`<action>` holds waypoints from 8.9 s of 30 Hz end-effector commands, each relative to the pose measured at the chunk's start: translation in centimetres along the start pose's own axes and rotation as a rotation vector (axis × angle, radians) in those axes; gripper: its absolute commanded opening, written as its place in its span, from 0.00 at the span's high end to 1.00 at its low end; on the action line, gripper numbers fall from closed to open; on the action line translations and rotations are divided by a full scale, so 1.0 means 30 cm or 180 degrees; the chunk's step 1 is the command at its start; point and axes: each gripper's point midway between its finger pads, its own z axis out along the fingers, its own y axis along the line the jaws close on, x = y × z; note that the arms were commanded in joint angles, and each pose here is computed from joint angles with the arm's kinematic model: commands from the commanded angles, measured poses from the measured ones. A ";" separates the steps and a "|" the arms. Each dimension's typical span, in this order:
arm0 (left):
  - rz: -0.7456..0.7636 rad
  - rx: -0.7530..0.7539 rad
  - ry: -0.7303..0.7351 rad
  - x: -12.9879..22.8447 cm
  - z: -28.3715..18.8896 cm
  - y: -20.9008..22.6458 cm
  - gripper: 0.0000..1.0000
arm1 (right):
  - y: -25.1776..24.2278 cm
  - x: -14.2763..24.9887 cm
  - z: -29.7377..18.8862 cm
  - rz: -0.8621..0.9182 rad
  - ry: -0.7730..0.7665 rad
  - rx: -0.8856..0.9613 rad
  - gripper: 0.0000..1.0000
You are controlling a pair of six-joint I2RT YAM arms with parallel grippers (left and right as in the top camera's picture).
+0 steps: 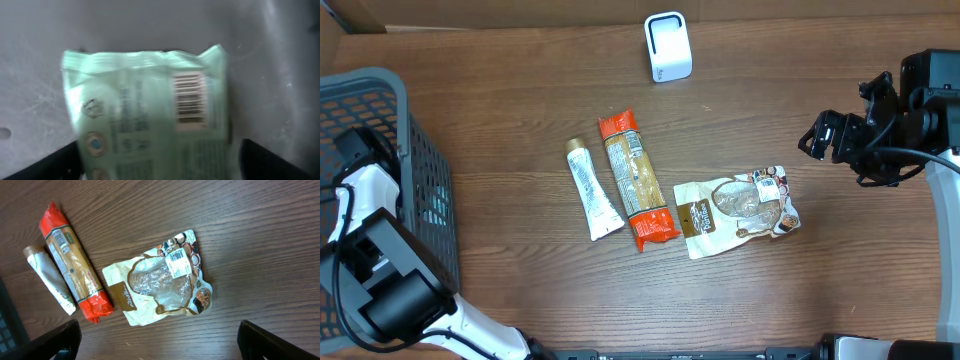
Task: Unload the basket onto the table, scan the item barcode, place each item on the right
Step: 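Return the left gripper to the basket toward the green package, then grasp the mint-green package and place it above the cookie bag, then withdraw the left gripper to the basket edge and move right gripper toward cookie bag, then grasp the clear cookie bag's top edge with the right gripper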
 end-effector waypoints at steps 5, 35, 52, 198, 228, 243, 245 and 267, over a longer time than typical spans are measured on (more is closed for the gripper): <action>0.0562 -0.0065 0.0699 0.195 0.154 0.042 0.96 | 0.012 -0.009 -0.004 -0.0059 -0.0063 -0.0036 0.00; 0.2428 0.2377 -0.1101 0.185 -1.336 -0.330 0.96 | 0.012 -0.012 -0.004 -0.0065 -0.0072 -0.0037 0.00; 0.4300 0.2299 0.0762 1.343 -0.939 -0.560 0.96 | 0.012 -0.013 -0.004 -0.0068 -0.0078 -0.0037 0.00; 0.2982 0.2239 -0.0296 0.589 -1.072 0.080 0.17 | 0.075 -0.003 0.101 -0.0342 0.0222 -0.0261 0.00; 0.3996 0.1864 0.0905 0.834 -0.725 -0.218 0.00 | -0.039 0.259 0.466 0.0467 0.1181 -0.0187 0.15; 0.3987 0.1648 0.1197 0.860 -0.622 -0.223 0.00 | 0.041 0.359 0.524 0.0446 0.1376 -0.0123 0.19; 0.4031 0.1672 0.1173 0.859 -0.623 -0.227 0.00 | 0.028 0.388 0.550 0.0485 0.1403 -0.0076 0.19; 0.4034 0.1720 0.1104 0.853 -0.623 -0.246 0.01 | -0.136 0.225 0.685 0.0835 0.0344 0.0490 0.18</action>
